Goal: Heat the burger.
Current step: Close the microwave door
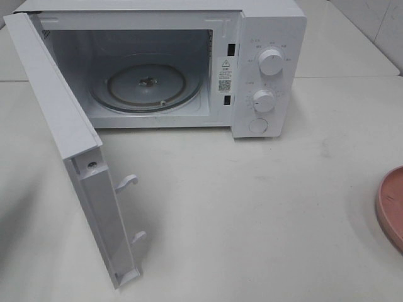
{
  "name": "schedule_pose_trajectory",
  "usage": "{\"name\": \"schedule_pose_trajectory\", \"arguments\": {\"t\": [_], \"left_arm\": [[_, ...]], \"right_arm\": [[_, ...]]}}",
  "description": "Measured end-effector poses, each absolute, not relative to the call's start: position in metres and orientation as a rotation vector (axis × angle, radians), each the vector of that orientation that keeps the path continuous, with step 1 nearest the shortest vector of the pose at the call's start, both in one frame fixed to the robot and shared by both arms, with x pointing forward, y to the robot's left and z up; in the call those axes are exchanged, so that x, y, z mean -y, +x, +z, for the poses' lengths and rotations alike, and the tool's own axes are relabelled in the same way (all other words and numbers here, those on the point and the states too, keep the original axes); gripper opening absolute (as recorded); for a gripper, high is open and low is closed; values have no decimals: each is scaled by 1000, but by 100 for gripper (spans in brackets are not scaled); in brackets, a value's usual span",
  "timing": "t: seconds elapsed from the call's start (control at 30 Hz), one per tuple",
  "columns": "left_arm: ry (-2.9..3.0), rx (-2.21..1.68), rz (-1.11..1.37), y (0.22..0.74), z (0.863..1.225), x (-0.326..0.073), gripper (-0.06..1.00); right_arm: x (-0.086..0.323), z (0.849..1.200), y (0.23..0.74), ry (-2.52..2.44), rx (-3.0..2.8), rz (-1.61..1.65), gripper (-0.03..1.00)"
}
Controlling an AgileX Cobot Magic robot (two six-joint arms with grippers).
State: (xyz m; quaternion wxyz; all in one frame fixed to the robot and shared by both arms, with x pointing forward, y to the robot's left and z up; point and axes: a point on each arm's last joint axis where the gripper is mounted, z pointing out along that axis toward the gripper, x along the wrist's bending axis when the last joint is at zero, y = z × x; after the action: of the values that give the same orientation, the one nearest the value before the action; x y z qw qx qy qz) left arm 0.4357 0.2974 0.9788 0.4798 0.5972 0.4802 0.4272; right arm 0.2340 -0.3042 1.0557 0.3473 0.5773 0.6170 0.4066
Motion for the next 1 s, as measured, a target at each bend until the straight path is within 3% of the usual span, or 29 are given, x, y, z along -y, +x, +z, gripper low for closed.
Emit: {"name": "schedule_pose_trajectory", "arguments": {"t": [0.5,1.0], "left_arm": [[1568,-975,847,460,946,-243,0],[1507,-1119,844,469,929,-208,0]], "right_arm": [[304,1056,234,1497,-1600,1055,77],[304,1056,234,1497,-1600,1055,77]]}}
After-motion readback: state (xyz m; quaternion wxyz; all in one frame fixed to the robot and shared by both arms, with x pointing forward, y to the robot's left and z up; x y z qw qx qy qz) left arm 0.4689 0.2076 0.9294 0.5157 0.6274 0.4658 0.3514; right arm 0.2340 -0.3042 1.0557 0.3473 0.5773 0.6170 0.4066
